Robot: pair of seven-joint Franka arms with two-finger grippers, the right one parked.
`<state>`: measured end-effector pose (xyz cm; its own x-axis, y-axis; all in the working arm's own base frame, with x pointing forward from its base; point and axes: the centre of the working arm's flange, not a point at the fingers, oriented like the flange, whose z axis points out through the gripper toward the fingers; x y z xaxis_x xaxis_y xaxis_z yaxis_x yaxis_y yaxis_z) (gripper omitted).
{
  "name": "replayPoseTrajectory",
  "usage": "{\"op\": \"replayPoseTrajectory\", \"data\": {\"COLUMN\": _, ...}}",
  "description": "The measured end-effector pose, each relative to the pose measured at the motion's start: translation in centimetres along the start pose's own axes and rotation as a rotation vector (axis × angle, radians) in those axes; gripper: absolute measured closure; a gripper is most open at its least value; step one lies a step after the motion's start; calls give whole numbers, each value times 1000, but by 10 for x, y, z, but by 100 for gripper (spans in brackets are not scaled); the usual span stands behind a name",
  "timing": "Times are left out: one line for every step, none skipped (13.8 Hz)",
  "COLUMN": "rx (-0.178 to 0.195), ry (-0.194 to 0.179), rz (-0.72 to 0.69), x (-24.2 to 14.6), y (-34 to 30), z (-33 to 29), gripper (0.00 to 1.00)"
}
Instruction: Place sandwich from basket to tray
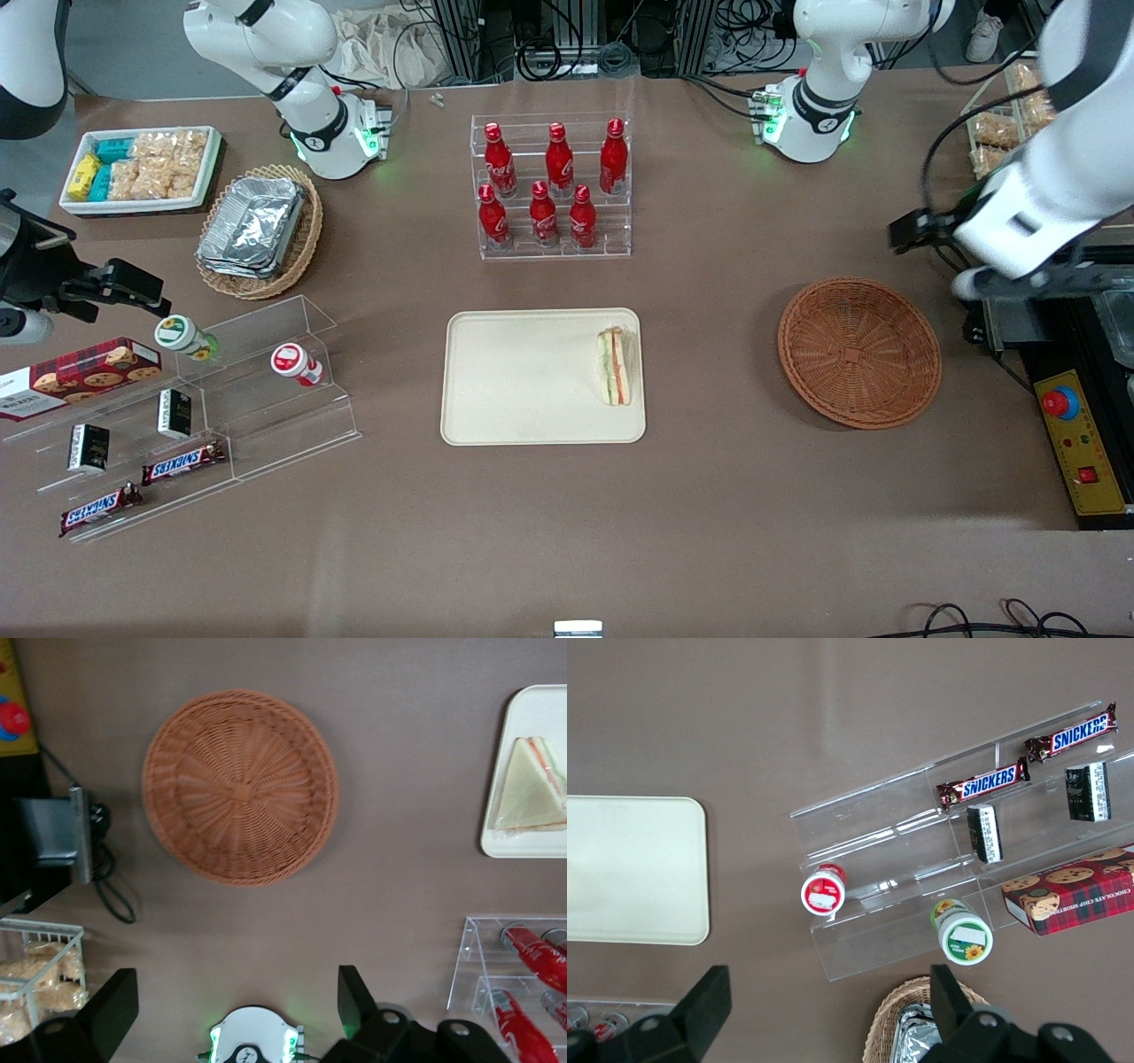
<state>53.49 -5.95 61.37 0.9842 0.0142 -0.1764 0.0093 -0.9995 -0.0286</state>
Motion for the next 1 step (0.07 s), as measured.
{"op": "replayPoseTrajectory", "data": {"rx": -4, "ry": 6, "rz": -6, "x": -9, "y": -9, "z": -2, "gripper": 0}}
